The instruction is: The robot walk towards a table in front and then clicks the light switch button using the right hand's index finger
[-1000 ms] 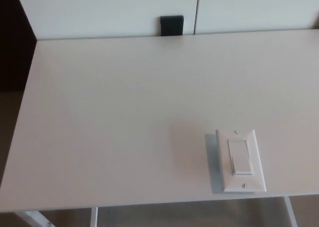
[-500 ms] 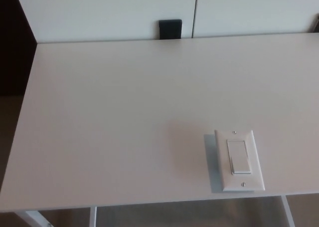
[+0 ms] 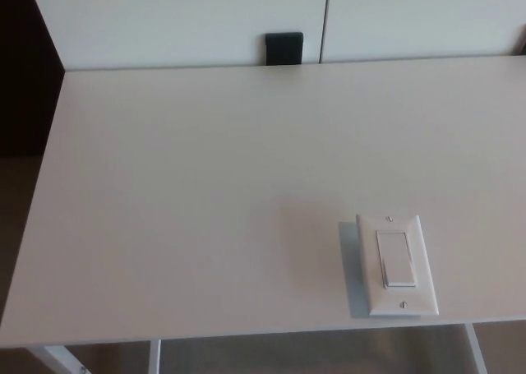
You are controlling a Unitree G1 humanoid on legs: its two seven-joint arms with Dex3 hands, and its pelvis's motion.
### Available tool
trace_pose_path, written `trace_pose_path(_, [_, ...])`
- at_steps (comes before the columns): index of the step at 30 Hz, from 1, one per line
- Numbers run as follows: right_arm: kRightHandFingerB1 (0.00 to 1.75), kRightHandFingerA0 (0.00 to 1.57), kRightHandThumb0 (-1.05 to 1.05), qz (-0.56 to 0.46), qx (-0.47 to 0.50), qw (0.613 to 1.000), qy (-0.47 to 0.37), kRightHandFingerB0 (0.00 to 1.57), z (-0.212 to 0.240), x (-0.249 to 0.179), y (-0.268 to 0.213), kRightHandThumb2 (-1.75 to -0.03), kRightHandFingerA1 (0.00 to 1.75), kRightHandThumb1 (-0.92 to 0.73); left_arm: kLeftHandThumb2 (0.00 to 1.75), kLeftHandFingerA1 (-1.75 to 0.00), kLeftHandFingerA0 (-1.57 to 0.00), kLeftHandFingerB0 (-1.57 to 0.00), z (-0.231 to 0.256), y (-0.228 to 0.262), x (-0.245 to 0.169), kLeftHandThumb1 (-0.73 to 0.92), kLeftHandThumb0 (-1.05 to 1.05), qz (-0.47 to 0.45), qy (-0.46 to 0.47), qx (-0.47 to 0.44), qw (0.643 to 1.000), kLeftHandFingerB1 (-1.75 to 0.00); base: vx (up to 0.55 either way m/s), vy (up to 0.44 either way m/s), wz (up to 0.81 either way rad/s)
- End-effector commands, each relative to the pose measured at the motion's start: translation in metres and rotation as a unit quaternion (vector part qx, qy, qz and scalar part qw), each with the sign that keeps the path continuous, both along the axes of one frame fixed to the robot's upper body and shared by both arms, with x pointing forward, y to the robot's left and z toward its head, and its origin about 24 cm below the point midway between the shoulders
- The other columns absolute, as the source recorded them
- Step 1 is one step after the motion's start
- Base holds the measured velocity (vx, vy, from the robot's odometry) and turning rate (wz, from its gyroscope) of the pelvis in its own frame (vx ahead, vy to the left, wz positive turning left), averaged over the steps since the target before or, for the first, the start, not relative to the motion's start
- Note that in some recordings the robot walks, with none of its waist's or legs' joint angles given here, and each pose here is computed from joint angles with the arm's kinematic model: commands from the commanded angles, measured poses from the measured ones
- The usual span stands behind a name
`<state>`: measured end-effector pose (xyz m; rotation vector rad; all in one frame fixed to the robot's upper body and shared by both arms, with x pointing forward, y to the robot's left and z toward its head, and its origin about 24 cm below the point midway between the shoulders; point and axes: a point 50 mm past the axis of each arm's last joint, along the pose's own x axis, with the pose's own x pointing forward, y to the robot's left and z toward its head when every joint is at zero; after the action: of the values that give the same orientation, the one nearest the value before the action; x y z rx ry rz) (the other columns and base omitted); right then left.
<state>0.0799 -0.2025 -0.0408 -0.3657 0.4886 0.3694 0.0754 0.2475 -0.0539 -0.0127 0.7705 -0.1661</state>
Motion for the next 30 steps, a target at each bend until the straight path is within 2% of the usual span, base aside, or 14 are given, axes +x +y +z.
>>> trace_pose_path(1, [0.56, 0.54, -0.44, 0.049, 0.069, 0.995, -0.060, 0.44, 0.044, -0.011, 0.020, -0.59, 0.67, -0.63, 0.58, -0.46, -0.51, -0.48, 0.001, 0.007, 0.003, 0.61, -0.10, -0.001, -0.001, 0.012, 1.000, -0.40, 0.00, 0.000, 0.00])
trace_pose_path(4, [0.55, 0.59, -0.49, 0.091, 0.082, 0.986, -0.110, 0.45, 0.077, -0.017, 0.032, -0.59, 0.67, -0.64, 0.58, -0.46, -0.51, -0.48, 0.001, 0.007, 0.003, 0.61, -0.10, 0.001, 0.001, 0.015, 1.000, -0.39, 0.00, 0.000, 0.00])
trace_pose_path(9, [0.58, 0.62, -0.45, 0.126, 0.104, 0.973, -0.160, 0.47, 0.113, -0.019, 0.042, -0.58, 0.69, -0.60, 0.57, -0.46, -0.49, -0.47, 0.001, 0.008, 0.004, 0.61, -0.08, 0.008, 0.000, 0.009, 1.000, -0.40, 0.00, 0.000, 0.00])
trace_pose_path(13, [0.63, 0.64, -0.36, 0.149, 0.104, 0.955, -0.235, 0.48, 0.156, -0.021, 0.048, -0.60, 0.76, -0.54, 0.57, -0.46, -0.48, -0.45, 0.002, 0.008, 0.005, 0.62, -0.09, 0.006, -0.005, 0.006, 1.000, -0.39, 0.00, 0.000, 0.00])
trace_pose_path(15, [0.63, 0.61, -0.39, 0.151, 0.091, 0.953, -0.247, 0.47, 0.170, -0.021, 0.049, -0.59, 0.76, -0.53, 0.57, -0.46, -0.48, -0.45, 0.003, 0.008, 0.006, 0.61, -0.10, 0.001, -0.008, 0.009, 1.000, -0.39, 0.00, 0.000, 0.00])
trace_pose_path(16, [0.64, 0.53, -0.43, 0.150, 0.085, 0.950, -0.261, 0.44, 0.177, -0.021, 0.049, -0.62, 0.79, -0.55, 0.57, -0.46, -0.49, -0.46, 0.004, 0.009, 0.006, 0.61, -0.11, 0.000, -0.009, 0.009, 1.000, -0.40, 0.00, 0.000, 0.00])
trace_pose_path(17, [0.65, 0.59, -0.38, 0.148, 0.075, 0.943, -0.289, 0.51, 0.183, -0.020, 0.048, -0.60, 0.75, -0.50, 0.57, -0.46, -0.49, -0.46, 0.003, 0.009, 0.006, 0.60, -0.12, -0.002, -0.009, 0.011, 1.000, -0.40, 0.00, 0.000, 0.00])
trace_pose_path(18, [0.65, 0.58, -0.35, 0.144, 0.058, 0.931, -0.330, 0.50, 0.189, -0.018, 0.047, -0.60, 0.74, -0.50, 0.57, -0.46, -0.50, -0.46, 0.003, 0.009, 0.006, 0.60, -0.12, -0.006, -0.009, 0.016, 1.000, -0.39, 0.00, 0.000, 0.00])
trace_pose_path(21, [0.67, 0.59, -0.34, 0.142, 0.019, 0.917, -0.373, 0.49, 0.200, -0.013, 0.047, -0.61, 0.76, -0.49, 0.57, -0.46, -0.51, -0.47, 0.004, 0.010, 0.008, 0.60, -0.10, -0.003, -0.009, 0.018, 1.000, -0.40, 0.00, 0.000, 0.00])
trace_pose_path(22, [0.67, 0.59, -0.46, 0.134, -0.015, 0.908, -0.396, 0.45, 0.203, -0.010, 0.046, -0.88, 0.76, -0.37, 0.57, -0.46, -0.52, -0.48, 0.004, 0.010, 0.007, 0.60, -0.11, -0.002, -0.010, 0.018, 1.000, -0.40, 0.00, 0.000, 0.00])
trace_pose_path(24, [0.66, 0.57, -0.47, 0.124, -0.071, 0.896, -0.421, 0.44, 0.206, -0.005, 0.044, -0.88, 0.75, -0.37, 0.57, -0.46, -0.52, -0.48, 0.004, 0.010, 0.007, 0.60, -0.11, -0.001, -0.010, 0.019, 1.000, -0.40, 0.00, 0.000, 0.00])
trace_pose_path(27, [0.66, 0.52, -0.46, 0.114, -0.098, 0.886, -0.438, 0.45, 0.206, -0.001, 0.044, -0.87, 0.72, -0.37, 0.57, -0.46, -0.52, -0.48, 0.004, 0.010, 0.006, 0.59, -0.11, -0.003, -0.009, 0.020, 1.000, -0.40, 0.00, 0.000, 0.00])
trace_pose_path(28, [0.63, 0.52, -0.45, 0.112, -0.101, 0.884, -0.443, 0.50, 0.206, 0.001, 0.044, -0.58, 0.68, -0.55, 0.57, -0.46, -0.52, -0.48, 0.005, 0.010, 0.007, 0.60, -0.10, -0.004, -0.010, 0.020, 1.000, -0.40, 0.00, 0.000, 0.00])
trace_pose_path(30, [0.62, 0.48, -0.45, 0.110, -0.124, 0.871, -0.463, 0.49, 0.202, 0.009, 0.045, -0.57, 0.65, -0.55, 0.57, -0.46, -0.51, -0.48, 0.006, 0.011, 0.008, 0.60, -0.10, -0.005, -0.014, 0.023, 1.000, -0.40, 0.00, 0.000, 0.00])
